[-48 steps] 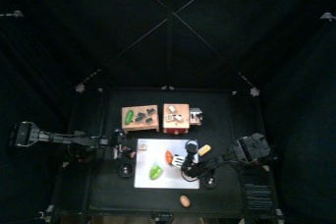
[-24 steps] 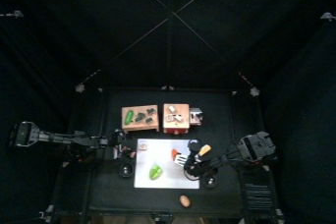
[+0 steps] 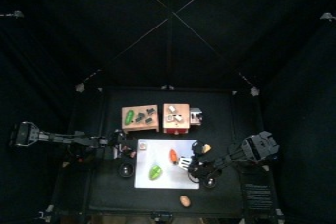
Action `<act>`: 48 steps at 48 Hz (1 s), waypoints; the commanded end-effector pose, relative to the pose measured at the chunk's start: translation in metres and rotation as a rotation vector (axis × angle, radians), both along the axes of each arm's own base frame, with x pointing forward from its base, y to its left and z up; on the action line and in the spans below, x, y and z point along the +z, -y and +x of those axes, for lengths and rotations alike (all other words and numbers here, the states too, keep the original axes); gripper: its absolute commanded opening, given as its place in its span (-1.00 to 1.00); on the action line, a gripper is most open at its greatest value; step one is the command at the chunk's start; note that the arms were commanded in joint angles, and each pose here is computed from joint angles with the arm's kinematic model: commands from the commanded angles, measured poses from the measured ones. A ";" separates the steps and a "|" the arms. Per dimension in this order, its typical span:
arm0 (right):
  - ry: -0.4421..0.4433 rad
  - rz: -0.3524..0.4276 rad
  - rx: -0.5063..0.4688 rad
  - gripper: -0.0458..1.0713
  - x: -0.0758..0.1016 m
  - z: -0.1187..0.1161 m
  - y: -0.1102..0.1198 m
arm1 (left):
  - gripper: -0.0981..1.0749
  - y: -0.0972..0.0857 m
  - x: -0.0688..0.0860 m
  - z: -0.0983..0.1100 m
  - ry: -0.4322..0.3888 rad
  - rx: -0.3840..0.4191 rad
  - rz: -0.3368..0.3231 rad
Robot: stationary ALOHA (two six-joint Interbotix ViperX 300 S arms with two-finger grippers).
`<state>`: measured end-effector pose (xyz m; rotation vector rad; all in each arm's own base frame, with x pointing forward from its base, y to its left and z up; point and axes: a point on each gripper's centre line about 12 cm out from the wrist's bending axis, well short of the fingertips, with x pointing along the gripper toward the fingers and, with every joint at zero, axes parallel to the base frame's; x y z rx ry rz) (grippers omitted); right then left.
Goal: Reorient carrot for cutting
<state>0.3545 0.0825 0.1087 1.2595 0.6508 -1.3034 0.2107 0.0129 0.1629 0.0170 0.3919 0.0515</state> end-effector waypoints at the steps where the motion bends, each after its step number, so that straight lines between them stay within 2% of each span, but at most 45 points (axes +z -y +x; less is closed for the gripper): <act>1: 0.044 0.006 0.005 0.87 0.011 0.010 -0.001 | 0.79 0.000 0.004 0.003 0.014 -0.001 0.000; 12: 0.062 -0.004 0.021 0.87 0.010 0.022 -0.004 | 0.79 0.000 0.003 0.002 0.012 0.001 0.000; 33: 0.054 -0.008 0.022 0.87 0.011 0.017 -0.002 | 0.79 0.000 0.003 0.002 0.012 -0.001 0.000; 42: 0.074 -0.026 0.010 0.87 0.036 0.001 0.005 | 0.79 0.000 0.003 0.002 0.012 -0.001 0.000; 45: 0.096 -0.065 0.025 0.87 0.051 -0.006 0.011 | 0.79 0.000 0.003 0.002 0.012 0.001 0.000; 48: 0.160 -0.120 0.062 0.87 0.073 -0.009 0.020 | 0.79 0.000 0.003 0.002 0.012 0.001 0.000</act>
